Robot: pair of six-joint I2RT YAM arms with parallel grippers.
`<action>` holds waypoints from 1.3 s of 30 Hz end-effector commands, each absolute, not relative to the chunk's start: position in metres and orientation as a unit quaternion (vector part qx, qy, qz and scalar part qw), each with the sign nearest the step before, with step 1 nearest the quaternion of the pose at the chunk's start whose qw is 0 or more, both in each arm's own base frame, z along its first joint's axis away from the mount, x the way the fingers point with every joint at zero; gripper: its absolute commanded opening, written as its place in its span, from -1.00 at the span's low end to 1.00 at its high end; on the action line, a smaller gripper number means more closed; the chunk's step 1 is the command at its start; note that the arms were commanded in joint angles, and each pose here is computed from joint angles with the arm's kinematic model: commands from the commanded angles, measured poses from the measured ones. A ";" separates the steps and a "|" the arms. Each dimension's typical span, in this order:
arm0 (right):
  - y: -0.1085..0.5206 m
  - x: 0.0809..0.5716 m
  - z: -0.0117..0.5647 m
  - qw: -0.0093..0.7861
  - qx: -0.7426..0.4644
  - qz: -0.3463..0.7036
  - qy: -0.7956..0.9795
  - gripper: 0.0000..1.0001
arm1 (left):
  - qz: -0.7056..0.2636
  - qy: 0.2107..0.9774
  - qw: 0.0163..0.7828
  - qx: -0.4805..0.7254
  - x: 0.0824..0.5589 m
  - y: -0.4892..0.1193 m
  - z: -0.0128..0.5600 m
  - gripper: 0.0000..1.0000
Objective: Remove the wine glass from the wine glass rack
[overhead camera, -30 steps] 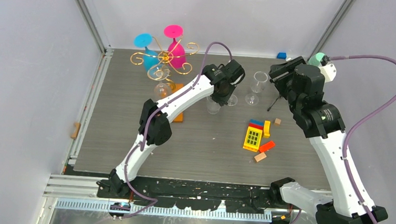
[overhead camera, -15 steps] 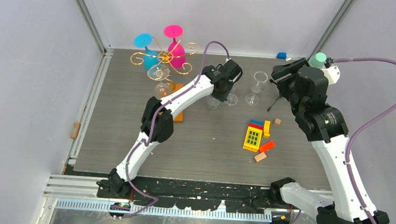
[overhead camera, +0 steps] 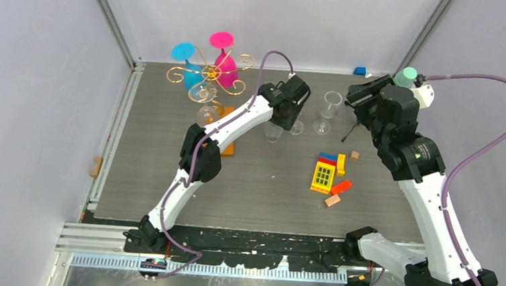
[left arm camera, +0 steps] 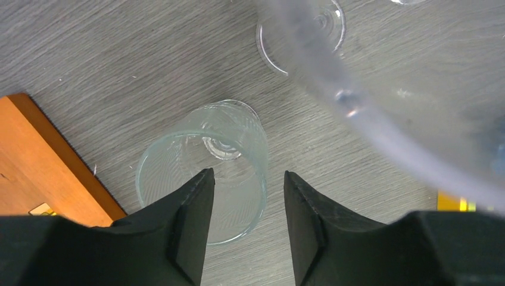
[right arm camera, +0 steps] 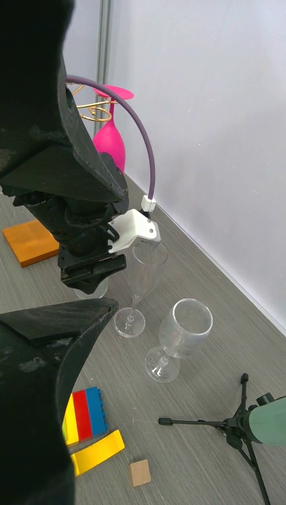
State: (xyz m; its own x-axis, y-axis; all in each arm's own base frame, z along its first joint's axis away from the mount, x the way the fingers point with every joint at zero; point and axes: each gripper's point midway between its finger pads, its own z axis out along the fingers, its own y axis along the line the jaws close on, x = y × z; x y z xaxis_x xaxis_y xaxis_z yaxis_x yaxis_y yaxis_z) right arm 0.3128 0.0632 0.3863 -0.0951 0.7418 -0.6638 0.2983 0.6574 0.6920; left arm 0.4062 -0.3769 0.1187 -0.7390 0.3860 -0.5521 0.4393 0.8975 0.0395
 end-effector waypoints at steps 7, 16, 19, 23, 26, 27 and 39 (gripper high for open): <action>0.060 0.312 0.401 0.580 0.372 0.204 0.695 0.30 | -0.139 0.884 0.397 0.203 0.399 -0.379 0.258 0.20; 0.084 0.309 0.435 0.579 0.343 0.282 0.684 0.44 | -0.260 0.813 0.449 0.264 0.349 -0.375 0.368 0.76; 0.093 0.307 0.451 0.582 0.327 0.317 0.673 0.53 | -0.288 0.781 0.487 0.264 0.342 -0.360 0.411 0.94; 0.110 0.308 0.459 0.578 0.301 0.361 0.667 0.65 | -0.305 0.754 0.527 0.246 0.338 -0.329 0.454 0.99; 0.131 0.311 0.465 0.566 0.268 0.404 0.666 0.68 | -0.299 0.743 0.555 0.227 0.341 -0.302 0.474 0.99; 0.145 0.313 0.461 0.548 0.250 0.424 0.677 0.68 | -0.295 0.740 0.565 0.215 0.342 -0.290 0.481 0.99; 0.298 0.319 0.460 0.323 0.108 0.622 0.705 0.36 | -0.203 0.766 0.610 -0.001 0.378 -0.137 0.482 0.99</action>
